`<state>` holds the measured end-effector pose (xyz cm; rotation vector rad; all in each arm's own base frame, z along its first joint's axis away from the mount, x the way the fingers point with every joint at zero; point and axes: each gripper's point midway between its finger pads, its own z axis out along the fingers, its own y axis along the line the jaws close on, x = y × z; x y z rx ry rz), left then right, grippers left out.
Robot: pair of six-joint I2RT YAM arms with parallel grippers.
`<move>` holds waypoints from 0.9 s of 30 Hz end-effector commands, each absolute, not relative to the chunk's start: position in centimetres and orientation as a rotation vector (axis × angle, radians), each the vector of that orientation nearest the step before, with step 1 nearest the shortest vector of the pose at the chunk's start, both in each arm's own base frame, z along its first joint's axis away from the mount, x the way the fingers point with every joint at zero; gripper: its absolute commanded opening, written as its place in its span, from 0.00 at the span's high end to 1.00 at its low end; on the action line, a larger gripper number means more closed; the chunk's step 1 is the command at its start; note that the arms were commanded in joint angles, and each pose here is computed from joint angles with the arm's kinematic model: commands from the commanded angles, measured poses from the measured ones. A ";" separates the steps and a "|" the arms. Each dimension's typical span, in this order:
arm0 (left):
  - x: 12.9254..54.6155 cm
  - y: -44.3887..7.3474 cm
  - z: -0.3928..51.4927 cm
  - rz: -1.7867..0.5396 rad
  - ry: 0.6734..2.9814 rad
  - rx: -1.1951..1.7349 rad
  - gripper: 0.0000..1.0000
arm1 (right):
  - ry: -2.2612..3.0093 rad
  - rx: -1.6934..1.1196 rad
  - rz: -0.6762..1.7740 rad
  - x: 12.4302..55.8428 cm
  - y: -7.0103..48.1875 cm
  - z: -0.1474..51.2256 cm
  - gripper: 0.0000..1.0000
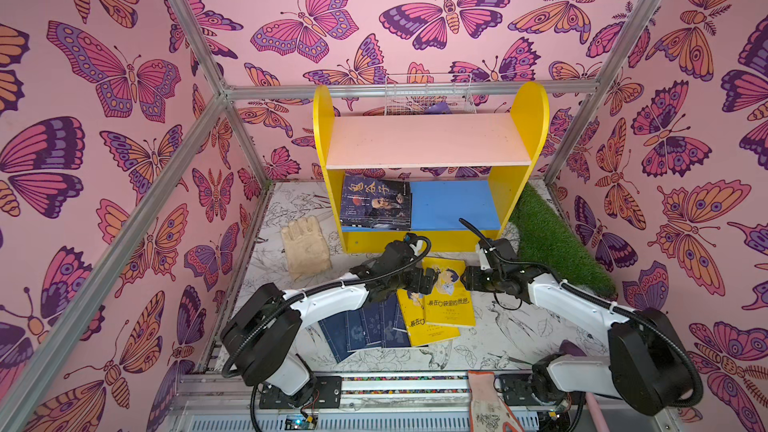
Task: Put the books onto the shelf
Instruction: 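Reach both grippers to the yellow cartoon book and grip its edges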
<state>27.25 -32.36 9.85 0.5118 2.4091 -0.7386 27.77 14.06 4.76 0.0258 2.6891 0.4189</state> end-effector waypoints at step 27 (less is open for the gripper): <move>23.6 -40.0 7.6 -1.103 2.459 0.967 0.40 | 2.644 -0.237 0.718 26.9 18.8 5.2 0.42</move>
